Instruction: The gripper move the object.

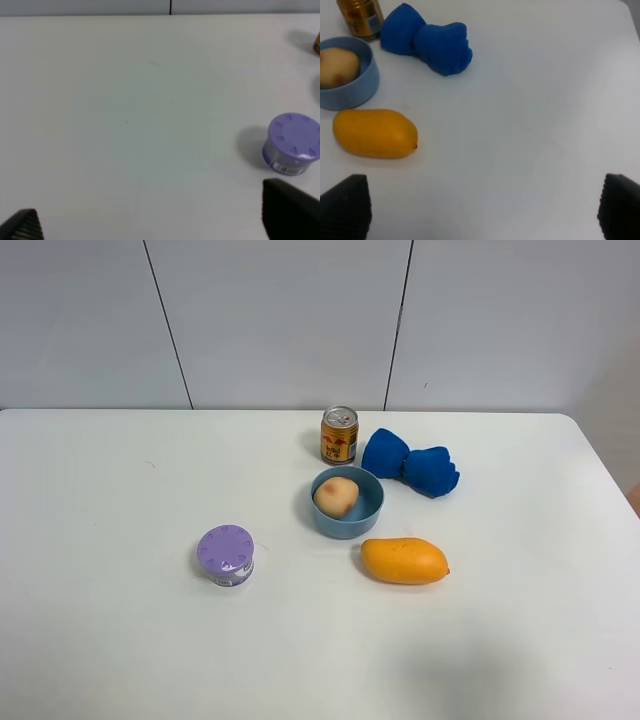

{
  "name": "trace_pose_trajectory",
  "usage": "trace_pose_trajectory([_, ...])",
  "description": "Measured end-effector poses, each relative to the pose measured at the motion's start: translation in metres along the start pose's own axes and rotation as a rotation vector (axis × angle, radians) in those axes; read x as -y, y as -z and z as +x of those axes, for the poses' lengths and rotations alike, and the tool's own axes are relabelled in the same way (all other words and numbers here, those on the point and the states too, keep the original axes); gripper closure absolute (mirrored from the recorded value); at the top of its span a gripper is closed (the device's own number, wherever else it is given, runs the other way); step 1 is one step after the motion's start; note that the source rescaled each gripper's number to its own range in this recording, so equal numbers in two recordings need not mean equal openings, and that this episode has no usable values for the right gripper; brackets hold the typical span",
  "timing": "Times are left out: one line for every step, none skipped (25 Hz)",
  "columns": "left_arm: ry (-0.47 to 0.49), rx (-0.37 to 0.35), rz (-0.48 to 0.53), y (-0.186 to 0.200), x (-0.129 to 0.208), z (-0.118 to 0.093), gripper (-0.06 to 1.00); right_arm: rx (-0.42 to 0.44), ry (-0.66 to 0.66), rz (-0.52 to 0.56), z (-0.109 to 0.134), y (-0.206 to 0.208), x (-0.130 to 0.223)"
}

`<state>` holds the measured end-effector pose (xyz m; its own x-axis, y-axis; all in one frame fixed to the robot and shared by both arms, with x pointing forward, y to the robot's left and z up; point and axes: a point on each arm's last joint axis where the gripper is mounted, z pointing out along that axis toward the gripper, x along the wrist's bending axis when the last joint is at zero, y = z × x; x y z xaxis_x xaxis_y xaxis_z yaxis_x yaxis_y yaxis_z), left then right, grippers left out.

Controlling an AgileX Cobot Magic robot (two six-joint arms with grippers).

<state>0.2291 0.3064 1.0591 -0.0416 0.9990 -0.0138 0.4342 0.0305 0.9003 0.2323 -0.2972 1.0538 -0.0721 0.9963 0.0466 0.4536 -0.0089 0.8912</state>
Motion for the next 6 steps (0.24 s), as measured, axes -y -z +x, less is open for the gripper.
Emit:
trace_pose_trajectory([0.000,0.000,0.000,0.0000,0.0000,0.0000,-0.06,0.000,0.000,0.000,0.0000,0.0000,0.0000])
trace_pose_trajectory([0.000,0.000,0.000,0.0000,0.0000,0.0000,-0.06,0.000,0.000,0.000,0.0000,0.0000,0.0000])
trace_pose_trajectory([0.000,0.000,0.000,0.0000,0.0000,0.0000,-0.06,0.000,0.000,0.000,0.0000,0.0000,0.0000])
trace_pose_trajectory([0.000,0.000,0.000,0.0000,0.0000,0.0000,-0.06,0.000,0.000,0.000,0.0000,0.0000,0.0000])
trace_pose_trajectory([0.000,-0.001,0.000,0.0000,0.0000,0.0001,-0.06,0.000,0.000,0.000,0.0000,0.0000,0.0000])
trace_pose_trajectory([-0.001,-0.001,0.000,0.0000,0.0000,0.0001,-0.06,0.000,0.000,0.000,0.0000,0.0000,0.0000])
